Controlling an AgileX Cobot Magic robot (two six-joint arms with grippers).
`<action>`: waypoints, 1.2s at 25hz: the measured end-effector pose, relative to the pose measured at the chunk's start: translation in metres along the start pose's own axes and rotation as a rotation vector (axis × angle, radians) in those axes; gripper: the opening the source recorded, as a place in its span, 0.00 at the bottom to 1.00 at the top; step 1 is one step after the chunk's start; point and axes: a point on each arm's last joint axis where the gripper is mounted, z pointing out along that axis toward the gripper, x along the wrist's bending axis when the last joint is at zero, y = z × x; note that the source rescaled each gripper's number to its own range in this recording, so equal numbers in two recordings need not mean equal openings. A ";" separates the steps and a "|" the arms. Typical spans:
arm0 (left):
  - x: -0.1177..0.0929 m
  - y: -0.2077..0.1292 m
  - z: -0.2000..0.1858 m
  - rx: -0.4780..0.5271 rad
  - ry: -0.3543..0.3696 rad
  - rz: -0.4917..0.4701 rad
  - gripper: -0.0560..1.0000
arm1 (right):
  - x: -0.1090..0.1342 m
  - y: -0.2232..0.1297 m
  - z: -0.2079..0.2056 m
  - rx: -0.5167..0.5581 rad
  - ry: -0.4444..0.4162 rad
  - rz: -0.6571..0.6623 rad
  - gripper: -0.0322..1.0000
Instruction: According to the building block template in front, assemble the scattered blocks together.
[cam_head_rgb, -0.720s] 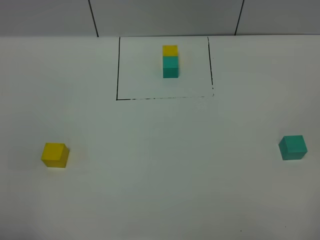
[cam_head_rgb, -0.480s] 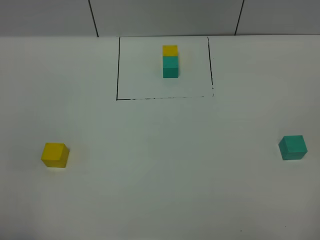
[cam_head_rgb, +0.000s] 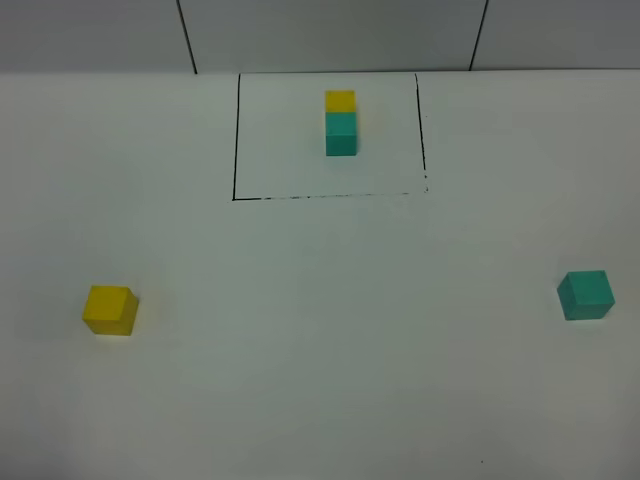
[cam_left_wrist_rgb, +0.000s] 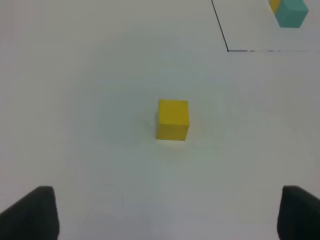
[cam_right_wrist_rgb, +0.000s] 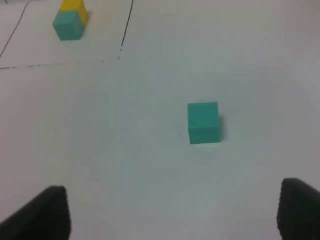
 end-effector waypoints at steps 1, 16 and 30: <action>0.000 0.000 0.000 0.000 0.000 0.000 0.90 | 0.000 0.000 0.000 0.000 0.000 0.000 0.70; 0.007 0.071 0.044 0.384 0.046 -0.022 0.86 | 0.000 0.000 0.000 0.000 0.000 0.000 0.70; 0.013 0.110 0.209 0.847 0.043 -0.024 0.86 | 0.000 0.000 0.000 0.000 0.000 0.000 0.70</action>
